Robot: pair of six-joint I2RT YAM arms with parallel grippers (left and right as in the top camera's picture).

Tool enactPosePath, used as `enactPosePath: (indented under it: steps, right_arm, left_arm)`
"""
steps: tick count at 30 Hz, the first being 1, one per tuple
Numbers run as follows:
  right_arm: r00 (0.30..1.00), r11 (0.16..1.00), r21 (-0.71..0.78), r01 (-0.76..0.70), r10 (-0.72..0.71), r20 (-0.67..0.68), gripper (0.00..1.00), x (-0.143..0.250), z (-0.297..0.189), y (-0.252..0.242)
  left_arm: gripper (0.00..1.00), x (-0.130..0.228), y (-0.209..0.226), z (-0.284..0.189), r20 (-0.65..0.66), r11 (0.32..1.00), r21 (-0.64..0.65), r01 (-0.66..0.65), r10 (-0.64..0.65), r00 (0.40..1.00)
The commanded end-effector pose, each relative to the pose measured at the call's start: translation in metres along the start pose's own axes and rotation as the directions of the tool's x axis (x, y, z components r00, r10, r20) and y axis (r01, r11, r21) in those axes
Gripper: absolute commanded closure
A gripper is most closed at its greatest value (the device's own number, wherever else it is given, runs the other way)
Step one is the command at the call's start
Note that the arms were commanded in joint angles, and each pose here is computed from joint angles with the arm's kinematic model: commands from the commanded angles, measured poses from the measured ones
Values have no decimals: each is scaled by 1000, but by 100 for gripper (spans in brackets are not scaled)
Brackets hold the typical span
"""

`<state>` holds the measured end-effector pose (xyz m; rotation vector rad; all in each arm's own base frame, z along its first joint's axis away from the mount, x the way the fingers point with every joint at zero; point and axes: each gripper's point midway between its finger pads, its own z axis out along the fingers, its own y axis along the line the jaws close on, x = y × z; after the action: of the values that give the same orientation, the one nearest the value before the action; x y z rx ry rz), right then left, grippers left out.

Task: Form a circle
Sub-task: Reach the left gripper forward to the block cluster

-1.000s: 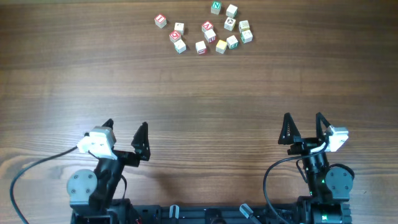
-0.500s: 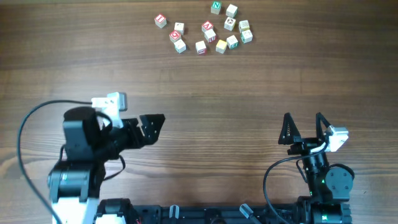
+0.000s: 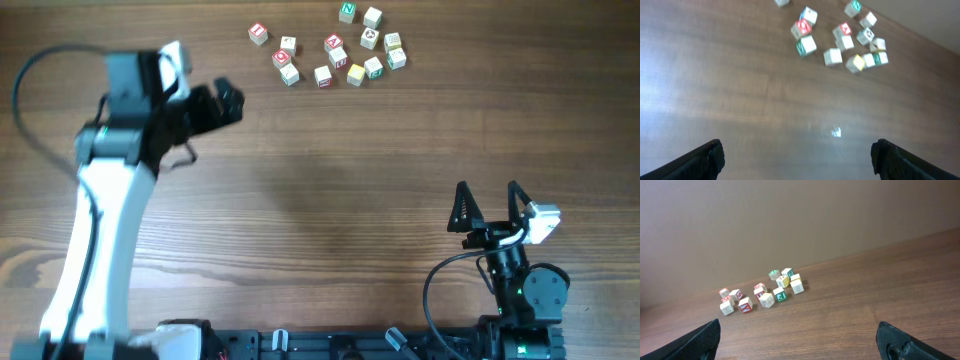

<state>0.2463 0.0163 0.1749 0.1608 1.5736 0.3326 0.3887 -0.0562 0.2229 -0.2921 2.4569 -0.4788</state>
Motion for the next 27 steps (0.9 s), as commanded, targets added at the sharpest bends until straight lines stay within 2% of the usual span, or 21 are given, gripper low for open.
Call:
enactPosePath:
  steps: [1, 4, 6, 16, 20, 27]
  right_arm:
    - [1000, 1000, 12, -6, 6, 13, 0, -3, 0, -2]
    - [1000, 1000, 12, -6, 6, 12, 0, -2, 0, -2]
    - [1000, 1000, 12, -6, 6, 12, 0, -2, 0, -2]
    - [1000, 1000, 12, -6, 6, 13, 0, -3, 0, -2]
    - [1000, 1000, 12, -6, 6, 13, 0, -3, 0, -2]
    - [1000, 1000, 12, -6, 6, 12, 0, -2, 0, -2]
  left_arm:
    - [1, -31, -12, 33, 42, 989, -113, -93, 99, 994]
    - [1, -56, -21, 62, 116, 974, -197, -114, 139, 984]
    - [0, -68, -19, 86, 181, 967, -246, -66, 113, 977]
    - [3, -79, -15, 201, 275, 983, -176, -59, 107, 956]
    - [4, -67, -7, 235, 240, 981, -178, -70, 113, 964]
    - [6, -53, -17, 278, 132, 968, -170, -186, 209, 969]
